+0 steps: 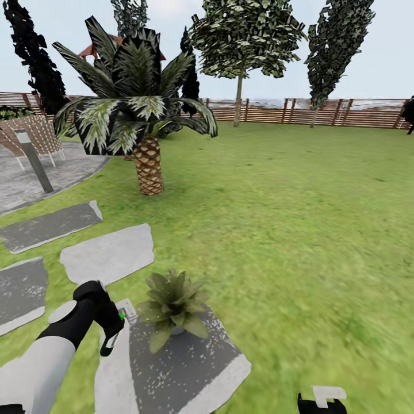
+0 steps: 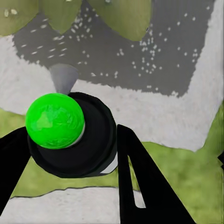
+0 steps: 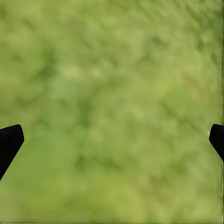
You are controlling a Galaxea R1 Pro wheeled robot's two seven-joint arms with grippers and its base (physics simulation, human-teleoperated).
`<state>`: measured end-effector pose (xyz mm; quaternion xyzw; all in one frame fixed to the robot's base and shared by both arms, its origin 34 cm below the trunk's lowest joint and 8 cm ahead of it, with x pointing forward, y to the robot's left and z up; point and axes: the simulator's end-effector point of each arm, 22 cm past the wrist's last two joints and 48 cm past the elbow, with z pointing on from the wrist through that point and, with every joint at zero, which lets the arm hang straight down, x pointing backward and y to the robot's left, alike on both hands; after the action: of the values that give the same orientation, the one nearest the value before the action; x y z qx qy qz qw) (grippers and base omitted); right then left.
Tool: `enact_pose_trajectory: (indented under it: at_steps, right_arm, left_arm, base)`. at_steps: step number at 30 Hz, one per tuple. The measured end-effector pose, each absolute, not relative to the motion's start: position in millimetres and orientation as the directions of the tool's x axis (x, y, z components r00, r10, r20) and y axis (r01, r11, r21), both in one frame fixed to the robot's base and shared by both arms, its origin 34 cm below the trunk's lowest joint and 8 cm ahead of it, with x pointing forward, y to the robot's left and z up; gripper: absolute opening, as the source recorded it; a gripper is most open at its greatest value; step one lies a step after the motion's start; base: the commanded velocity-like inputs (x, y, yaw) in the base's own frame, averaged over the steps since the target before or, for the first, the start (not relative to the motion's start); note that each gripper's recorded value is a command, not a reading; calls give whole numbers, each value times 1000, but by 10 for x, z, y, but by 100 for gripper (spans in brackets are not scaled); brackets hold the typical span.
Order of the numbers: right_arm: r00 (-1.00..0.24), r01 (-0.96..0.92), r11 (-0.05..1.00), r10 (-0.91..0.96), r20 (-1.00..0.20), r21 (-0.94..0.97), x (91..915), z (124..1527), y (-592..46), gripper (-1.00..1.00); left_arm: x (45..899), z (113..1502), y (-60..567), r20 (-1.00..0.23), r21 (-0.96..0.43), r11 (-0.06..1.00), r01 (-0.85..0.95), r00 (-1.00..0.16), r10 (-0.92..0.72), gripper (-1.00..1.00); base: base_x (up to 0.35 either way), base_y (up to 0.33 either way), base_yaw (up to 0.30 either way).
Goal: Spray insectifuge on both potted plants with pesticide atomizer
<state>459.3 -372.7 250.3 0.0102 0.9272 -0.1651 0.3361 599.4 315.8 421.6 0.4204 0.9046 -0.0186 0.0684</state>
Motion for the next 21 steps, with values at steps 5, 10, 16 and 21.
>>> enact_pose_trajectory:
  at_steps: [5, 10, 16, 21]
  right_arm:
    - [-775, 131, 946, -90, -626, -298, 4588, 2498, -3718, 100]
    - [-774, 130, 946, -91, -626, -298, 4589, 2500, -3715, 100]
    - [-774, 130, 946, -90, -626, -297, 4590, 2500, -3708, 100]
    - [-774, 129, 946, -91, -626, -297, 4590, 2501, -3709, 100]
  left_arm:
    - [5994, 4215, 3170, -138, 26, 647, 762, -638, 758, -100]
    - [5993, 4216, 3168, -138, 26, 647, 762, -638, 758, -100]
    - [5992, 4216, 3163, -138, 25, 647, 762, -638, 757, -100]
    - [5967, 4200, 3150, -132, 15, 657, 754, -650, 748, -100]
  base:
    - [-208, -230, 101]
    - [-102, -251, 265]
    - [35, -273, 250]
    - [162, -253, 22]
